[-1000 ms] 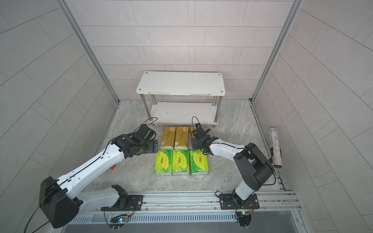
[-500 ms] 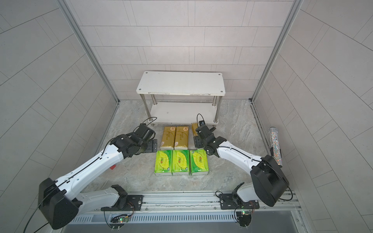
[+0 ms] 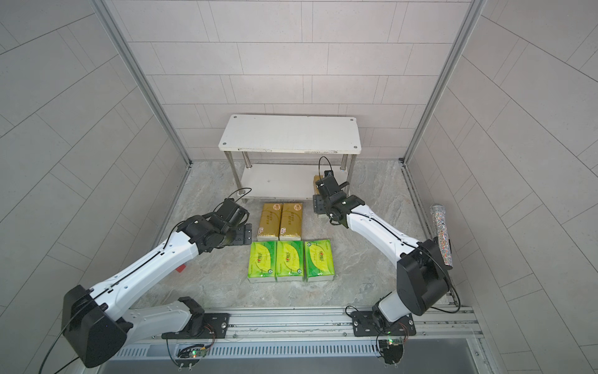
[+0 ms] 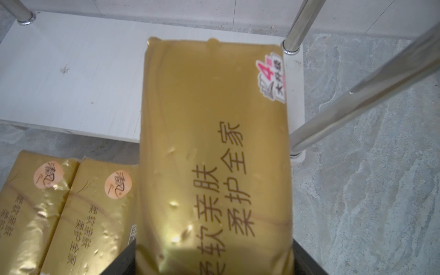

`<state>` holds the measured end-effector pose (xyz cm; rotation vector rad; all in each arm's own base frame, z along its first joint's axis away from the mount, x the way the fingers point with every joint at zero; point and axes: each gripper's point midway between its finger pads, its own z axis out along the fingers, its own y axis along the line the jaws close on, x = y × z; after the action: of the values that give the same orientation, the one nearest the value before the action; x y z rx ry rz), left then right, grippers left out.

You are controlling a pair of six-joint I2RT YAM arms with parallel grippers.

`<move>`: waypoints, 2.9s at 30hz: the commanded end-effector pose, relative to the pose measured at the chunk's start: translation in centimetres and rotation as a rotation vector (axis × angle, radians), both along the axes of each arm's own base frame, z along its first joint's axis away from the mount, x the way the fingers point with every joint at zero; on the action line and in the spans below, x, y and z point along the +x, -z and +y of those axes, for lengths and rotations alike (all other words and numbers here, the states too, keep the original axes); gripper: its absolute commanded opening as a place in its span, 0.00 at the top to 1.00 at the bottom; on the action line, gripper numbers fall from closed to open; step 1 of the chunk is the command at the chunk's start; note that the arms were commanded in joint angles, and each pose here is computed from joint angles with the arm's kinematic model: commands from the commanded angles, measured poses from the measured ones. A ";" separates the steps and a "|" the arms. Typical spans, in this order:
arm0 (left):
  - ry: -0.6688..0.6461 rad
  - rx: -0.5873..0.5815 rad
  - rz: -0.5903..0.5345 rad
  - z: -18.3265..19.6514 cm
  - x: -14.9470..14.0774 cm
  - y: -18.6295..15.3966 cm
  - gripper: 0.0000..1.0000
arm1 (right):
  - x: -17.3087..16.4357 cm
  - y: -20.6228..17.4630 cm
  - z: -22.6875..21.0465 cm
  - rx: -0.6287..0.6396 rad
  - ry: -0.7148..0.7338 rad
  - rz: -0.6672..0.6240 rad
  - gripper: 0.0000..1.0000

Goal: Place the tissue boxes on the shelf by color
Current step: Pick up the box of tissues from the center of the board, then place a box of tissues on the shelf.

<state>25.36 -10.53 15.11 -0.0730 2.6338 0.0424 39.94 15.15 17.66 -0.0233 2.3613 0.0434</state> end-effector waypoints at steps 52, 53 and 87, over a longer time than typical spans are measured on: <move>-0.017 0.003 0.040 0.3 -0.7 0.1 0.00 | 13.8 4.4 -2.7 -0.027 0.098 -0.069 0.15; -0.019 0.000 0.039 0.3 -0.7 0.1 0.00 | 13.9 4.5 -2.8 -0.028 0.098 -0.068 0.15; -0.032 -0.005 0.040 0.5 -1.0 0.0 0.00 | 15.7 4.0 -3.3 -0.011 0.139 -0.096 0.02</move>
<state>24.65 -10.50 14.48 -0.1010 2.6780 0.0391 55.61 12.49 12.90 0.1001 2.2692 -0.0311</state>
